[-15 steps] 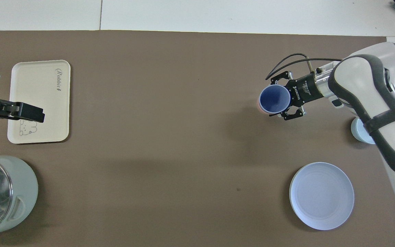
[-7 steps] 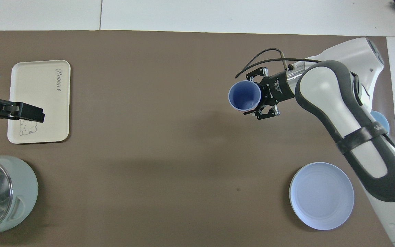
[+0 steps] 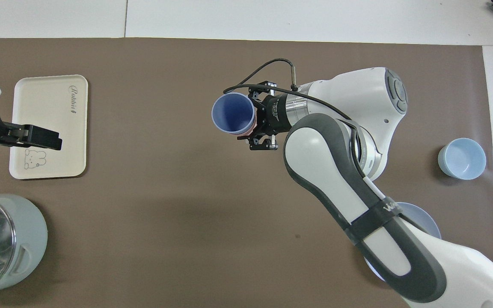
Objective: Place cup on tray
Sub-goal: 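Lift the stacked cups with the right gripper toward the table center, then reach the left gripper to the blue cup and grasp its rim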
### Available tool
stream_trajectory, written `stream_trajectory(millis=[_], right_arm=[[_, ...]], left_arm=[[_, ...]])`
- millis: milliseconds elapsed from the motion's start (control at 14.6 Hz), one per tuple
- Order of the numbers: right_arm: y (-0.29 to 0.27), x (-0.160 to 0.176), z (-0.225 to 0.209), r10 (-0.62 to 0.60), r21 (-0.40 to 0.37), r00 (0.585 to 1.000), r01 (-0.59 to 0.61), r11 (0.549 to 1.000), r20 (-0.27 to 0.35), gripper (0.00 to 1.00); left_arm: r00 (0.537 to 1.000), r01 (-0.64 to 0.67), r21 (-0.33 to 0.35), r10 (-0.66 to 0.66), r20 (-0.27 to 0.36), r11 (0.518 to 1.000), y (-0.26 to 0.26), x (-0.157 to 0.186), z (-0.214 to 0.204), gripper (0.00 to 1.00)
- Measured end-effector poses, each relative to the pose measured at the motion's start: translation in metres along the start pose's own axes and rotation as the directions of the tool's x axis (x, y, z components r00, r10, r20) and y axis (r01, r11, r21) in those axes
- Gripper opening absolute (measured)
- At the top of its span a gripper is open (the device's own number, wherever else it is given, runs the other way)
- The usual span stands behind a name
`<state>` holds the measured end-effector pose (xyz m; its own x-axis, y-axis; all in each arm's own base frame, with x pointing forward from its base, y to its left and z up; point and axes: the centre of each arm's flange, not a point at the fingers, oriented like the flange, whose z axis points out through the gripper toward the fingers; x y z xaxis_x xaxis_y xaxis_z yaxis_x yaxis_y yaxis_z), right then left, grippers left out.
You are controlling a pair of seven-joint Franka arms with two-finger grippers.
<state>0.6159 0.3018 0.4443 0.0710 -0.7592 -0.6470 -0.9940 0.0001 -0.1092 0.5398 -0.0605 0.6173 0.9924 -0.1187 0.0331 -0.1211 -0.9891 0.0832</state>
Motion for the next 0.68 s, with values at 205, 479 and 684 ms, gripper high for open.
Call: stream_trajectory(millis=[205,479,684], right_arm=[[0.001,-0.004,0.001,0.004,-0.002,1.0,-0.004,1.0,0.001,0.78],[0.004,-0.008,0.004,-0.002,-0.003,1.0,0.002,1.0,0.002,0.78],[0.003,-0.008,0.004,-0.002,0.004,1.0,0.002,1.0,0.002,0.78]], left_arm=[[0.992,0.092,-0.077,-0.098,-0.077,0.993,0.044,0.009,0.001,1.0],[0.936,0.205,-0.195,-0.25,-0.247,0.959,0.152,0.01,0.031,1.0],[0.915,0.212,-0.254,-0.283,-0.287,0.943,0.196,-0.001,0.055,0.96]])
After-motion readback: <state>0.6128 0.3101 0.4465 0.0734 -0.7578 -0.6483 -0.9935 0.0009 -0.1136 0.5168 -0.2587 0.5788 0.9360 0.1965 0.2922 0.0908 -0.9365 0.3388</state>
